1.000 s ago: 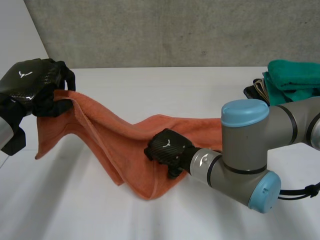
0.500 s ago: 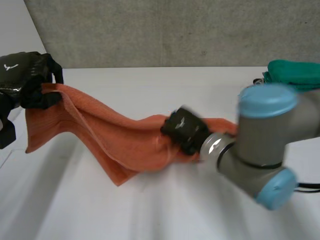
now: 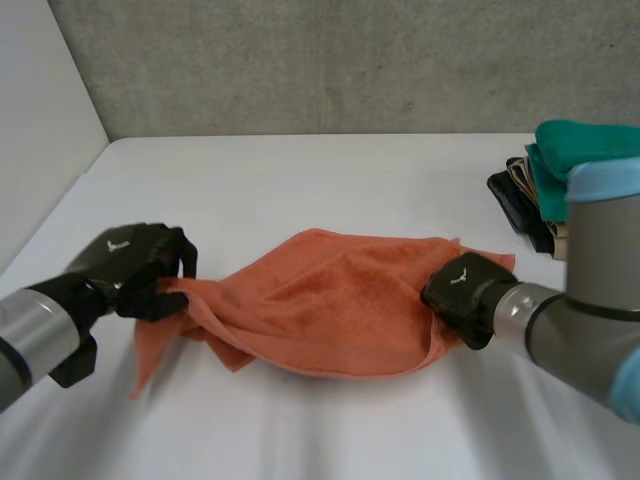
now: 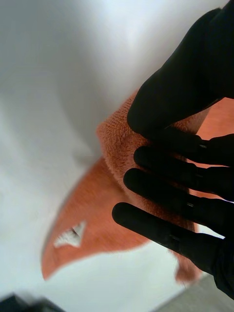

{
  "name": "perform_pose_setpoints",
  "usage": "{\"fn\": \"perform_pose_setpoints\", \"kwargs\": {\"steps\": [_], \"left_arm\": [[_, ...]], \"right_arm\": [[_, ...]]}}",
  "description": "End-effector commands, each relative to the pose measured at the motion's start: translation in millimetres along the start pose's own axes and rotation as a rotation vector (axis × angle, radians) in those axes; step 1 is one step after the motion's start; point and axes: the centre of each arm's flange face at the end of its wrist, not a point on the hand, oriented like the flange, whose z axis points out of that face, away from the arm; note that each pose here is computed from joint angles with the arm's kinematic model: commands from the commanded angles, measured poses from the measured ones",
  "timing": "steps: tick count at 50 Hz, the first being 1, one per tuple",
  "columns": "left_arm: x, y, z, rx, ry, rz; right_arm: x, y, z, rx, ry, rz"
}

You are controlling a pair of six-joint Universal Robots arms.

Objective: Fold the laundry.

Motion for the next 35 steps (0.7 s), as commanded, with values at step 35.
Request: {"fn": "perform_pose_setpoints", "kwargs": {"steps": [35], "left_arm": [[-27,13,13,-0.067,-0.09,0.015]], "right_arm": [[47,19,43,0.14,0.101,-0.275]]}}
